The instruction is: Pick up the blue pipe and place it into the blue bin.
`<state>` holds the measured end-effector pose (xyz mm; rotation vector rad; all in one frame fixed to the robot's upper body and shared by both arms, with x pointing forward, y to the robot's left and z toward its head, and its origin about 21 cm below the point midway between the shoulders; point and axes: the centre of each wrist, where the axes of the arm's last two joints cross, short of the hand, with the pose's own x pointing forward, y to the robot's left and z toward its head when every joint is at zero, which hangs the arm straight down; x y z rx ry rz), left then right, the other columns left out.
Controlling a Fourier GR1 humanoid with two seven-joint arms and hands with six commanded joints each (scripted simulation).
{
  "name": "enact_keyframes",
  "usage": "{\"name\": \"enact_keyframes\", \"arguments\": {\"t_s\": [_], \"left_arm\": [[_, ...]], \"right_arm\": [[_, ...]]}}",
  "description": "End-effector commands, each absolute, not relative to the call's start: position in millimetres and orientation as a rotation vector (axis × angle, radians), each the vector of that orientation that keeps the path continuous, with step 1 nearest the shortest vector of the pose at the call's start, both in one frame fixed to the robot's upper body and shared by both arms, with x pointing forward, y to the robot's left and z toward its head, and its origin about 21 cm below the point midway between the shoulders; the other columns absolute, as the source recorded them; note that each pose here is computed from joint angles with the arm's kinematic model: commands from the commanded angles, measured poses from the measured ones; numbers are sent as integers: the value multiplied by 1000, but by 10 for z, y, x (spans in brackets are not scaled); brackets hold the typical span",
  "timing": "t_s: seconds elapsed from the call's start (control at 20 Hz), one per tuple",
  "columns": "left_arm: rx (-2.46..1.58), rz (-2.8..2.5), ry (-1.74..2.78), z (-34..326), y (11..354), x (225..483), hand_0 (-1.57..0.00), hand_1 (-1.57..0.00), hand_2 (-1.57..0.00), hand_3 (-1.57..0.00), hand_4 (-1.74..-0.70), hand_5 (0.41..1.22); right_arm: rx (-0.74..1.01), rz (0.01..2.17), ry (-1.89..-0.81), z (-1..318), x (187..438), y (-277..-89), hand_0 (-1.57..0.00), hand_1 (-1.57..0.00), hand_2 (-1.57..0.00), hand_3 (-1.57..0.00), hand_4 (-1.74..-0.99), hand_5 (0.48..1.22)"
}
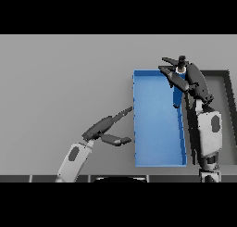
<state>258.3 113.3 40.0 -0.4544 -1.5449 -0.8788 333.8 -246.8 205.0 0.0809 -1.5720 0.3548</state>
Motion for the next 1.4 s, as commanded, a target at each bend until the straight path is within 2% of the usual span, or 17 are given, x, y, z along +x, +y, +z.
{"name": "enact_keyframes", "arguments": {"t_s": [0.0,0.15,0.2,0.4,0.45,0.5,0.6,0.65,0.7,0.75,0.85,0.9,1.0,1.15,1.25,1.35], "left_arm": [[-455,-877,-1543,349,1145,2577,1,1,1,1,-929,462],[-445,-874,-1569,394,1138,2580,1,1,1,1,-928,465],[-443,-877,-1563,399,1125,2573,1,1,1,1,-928,466],[-425,-881,-1562,385,1151,2580,1,1,1,1,-923,476],[-428,-877,-1563,361,1168,2579,1,1,1,1,-923,478],[-426,-875,-1572,385,1138,2590,1,1,1,1,-922,480],[-422,-879,-1567,409,1138,2619,1,1,1,1,-920,484],[-421,-879,-1572,417,1120,2622,1,1,1,1,-919,486],[-422,-890,-1569,418,1113,2611,1,1,1,1,-918,489],[-424,-887,-1570,395,1116,2610,1,1,1,1,-920,491],[-428,-887,-1573,381,1123,2592,1,1,1,1,-921,493],[-425,-885,-1575,392,1142,2600,1,1,1,1,-920,493],[-427,-881,-1575,401,1141,2609,1,1,1,1,-925,494],[-426,-881,-1564,382,1112,2590,1,1,1,1,-926,494],[-432,-873,-1573,397,1134,2584,1,1,1,1,-927,495],[-432,-873,-1565,380,1116,2579,1,1,1,1,-929,496]], "right_arm": [[55,326,-1535,1953,3321,-2527,-1571,-1571,-1571,-1571,-1500,1221],[-13,254,-1417,1670,3258,-2614,-1571,-1571,-1571,-1571,-1500,1221],[-20,235,-1380,1593,3266,-2592,-1571,-1571,-1571,-1571,-1500,1221],[-26,191,-1245,1394,3189,-2642,-1571,-1571,-1571,-1571,-1497,1221],[-29,196,-1206,1333,3162,-2647,-1571,-1571,-1571,-1257,-1546,1221],[-22,184,-1165,1271,3154,-2634,-1571,-1571,-1571,-1005,-1585,1221],[-24,162,-1089,1184,3134,-2590,-1571,-1571,-1571,-643,-1641,1221],[-27,149,-1054,1174,3118,-2603,-1571,-1571,-1571,-514,-1661,1221],[-23,129,-1016,1143,3125,-2593,-1571,-1571,-1571,-411,-1677,1171],[-33,110,-981,1130,3107,-2595,-1571,-1571,-1518,-455,-1626,1161],[-38,97,-950,1118,3120,-2600,-1084,-1025,-987,-291,-1469,1148],[-58,81,-930,1119,3148,-2606,-867,-820,-789,-232,-1405,1137],[-85,117,-915,1139,3160,-2614,-554,-525,-505,-148,-1339,1108],[-179,335,-904,1133,3129,-2600,-283,-268,-258,-75,-1250,962],[-194,428,-882,1124,3138,-2563,-181,-171,-165,-48,-1219,870],[-214,512,-850,1125,3140,-2534,-115,-109,-105,-30,-1190,809]]}}
